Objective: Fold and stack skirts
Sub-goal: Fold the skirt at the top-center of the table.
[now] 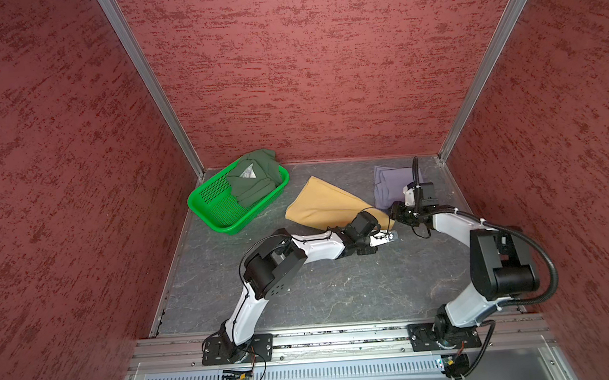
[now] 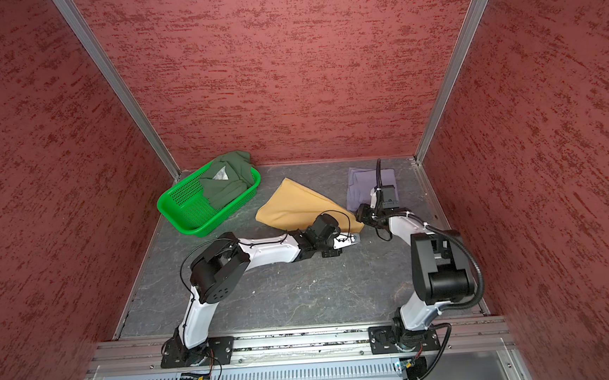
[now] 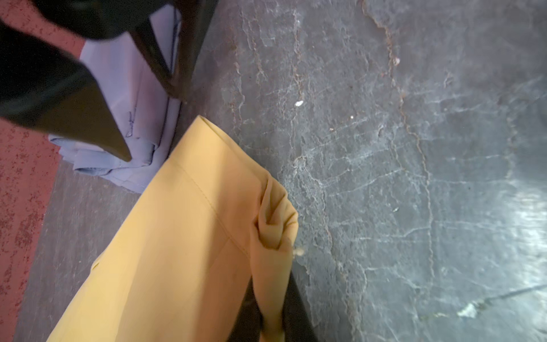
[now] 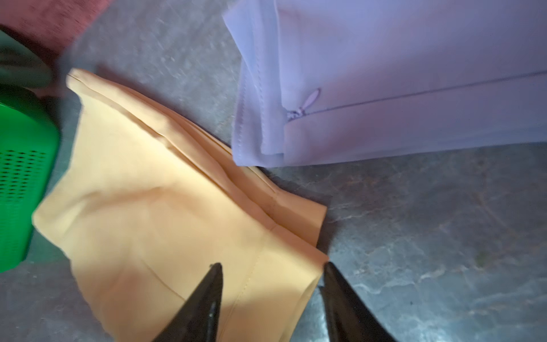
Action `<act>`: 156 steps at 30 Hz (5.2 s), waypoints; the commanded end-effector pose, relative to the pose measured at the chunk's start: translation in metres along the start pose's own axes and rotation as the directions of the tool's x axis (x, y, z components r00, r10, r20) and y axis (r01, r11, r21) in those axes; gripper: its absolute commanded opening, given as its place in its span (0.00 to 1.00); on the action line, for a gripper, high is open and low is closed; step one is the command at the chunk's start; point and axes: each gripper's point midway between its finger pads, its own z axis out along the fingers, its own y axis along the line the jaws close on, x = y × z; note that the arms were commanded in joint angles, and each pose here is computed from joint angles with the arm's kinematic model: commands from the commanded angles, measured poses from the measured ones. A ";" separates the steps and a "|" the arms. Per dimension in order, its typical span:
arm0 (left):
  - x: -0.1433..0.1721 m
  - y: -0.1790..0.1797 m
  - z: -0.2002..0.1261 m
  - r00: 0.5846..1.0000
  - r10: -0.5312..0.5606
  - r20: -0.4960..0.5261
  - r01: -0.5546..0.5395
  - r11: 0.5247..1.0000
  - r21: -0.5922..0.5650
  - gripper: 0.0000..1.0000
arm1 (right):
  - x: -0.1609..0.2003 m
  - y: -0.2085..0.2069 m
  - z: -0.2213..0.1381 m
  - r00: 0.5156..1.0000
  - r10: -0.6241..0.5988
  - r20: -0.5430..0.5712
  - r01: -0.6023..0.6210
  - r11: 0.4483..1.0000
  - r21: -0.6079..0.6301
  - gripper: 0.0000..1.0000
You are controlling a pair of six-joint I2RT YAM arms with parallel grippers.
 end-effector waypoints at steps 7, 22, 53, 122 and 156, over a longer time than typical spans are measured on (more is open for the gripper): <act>-0.013 -0.003 -0.026 0.996 -0.077 0.047 0.075 0.996 0.045 0.02 | 0.025 0.016 -0.021 0.979 0.197 -0.046 -0.201 0.968 -0.152 0.99; -0.027 -0.012 -0.031 0.997 -0.045 0.066 0.043 0.998 0.037 0.02 | 0.080 0.002 -0.006 0.893 0.406 -0.195 -0.437 0.887 -0.150 0.88; -0.053 0.021 -0.091 0.898 -0.383 0.217 0.374 0.924 0.079 0.53 | 0.087 -0.019 -0.002 0.920 0.355 -0.167 -0.368 0.928 -0.051 0.00; 0.161 0.000 -0.048 0.490 -0.862 -0.133 0.810 0.506 -0.297 0.00 | -0.014 0.128 -0.053 0.984 -0.179 -0.025 0.179 0.984 -0.003 0.00; 0.178 0.052 -0.121 0.318 -0.940 0.121 0.939 0.294 -0.179 0.00 | 0.004 0.192 0.001 0.980 -0.197 -0.022 0.192 0.971 -0.142 0.00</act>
